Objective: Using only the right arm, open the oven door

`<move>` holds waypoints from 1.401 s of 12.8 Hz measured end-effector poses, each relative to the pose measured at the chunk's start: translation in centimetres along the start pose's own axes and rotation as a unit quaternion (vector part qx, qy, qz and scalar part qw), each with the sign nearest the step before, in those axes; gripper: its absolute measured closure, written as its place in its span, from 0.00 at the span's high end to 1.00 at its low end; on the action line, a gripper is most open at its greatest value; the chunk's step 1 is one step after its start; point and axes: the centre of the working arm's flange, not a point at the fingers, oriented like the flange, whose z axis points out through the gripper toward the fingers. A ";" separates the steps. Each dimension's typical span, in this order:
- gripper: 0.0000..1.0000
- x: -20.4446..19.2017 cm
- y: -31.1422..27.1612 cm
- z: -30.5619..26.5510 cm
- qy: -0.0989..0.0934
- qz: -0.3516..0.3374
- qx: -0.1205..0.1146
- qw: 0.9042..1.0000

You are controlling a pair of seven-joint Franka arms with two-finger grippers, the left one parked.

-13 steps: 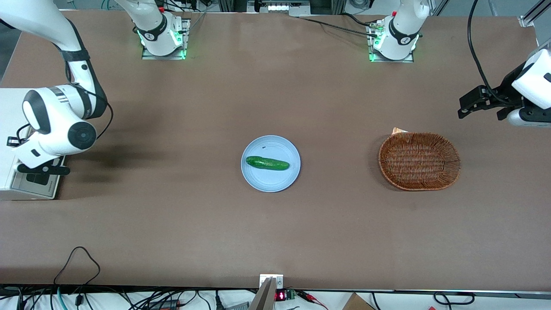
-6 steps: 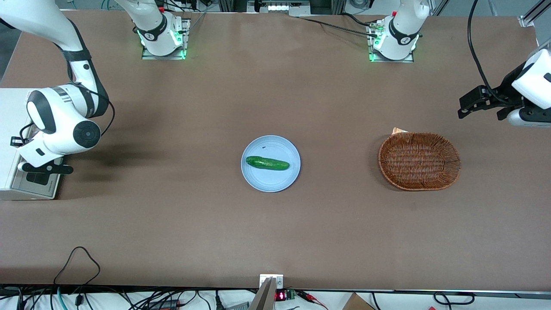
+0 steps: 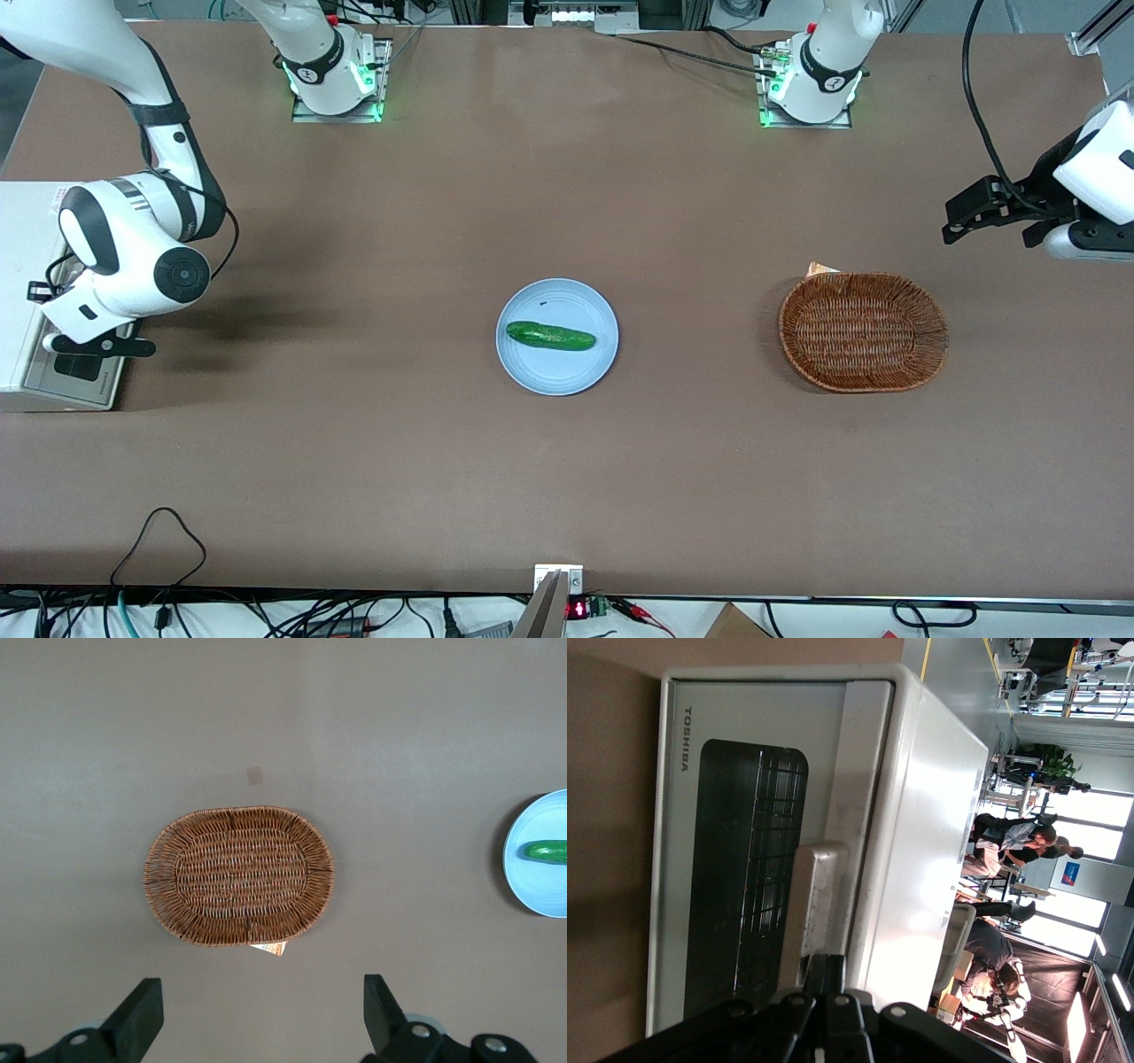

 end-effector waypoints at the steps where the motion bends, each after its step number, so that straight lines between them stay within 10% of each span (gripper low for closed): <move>1: 0.02 0.0 -0.1 0.1 0.000 0.000 0.001 1.000; 8: 0.02 0.0 -0.2 -0.3 0.000 0.008 0.019 1.000; 18: 0.02 0.5 -3.0 -3.8 -0.002 0.027 0.129 0.991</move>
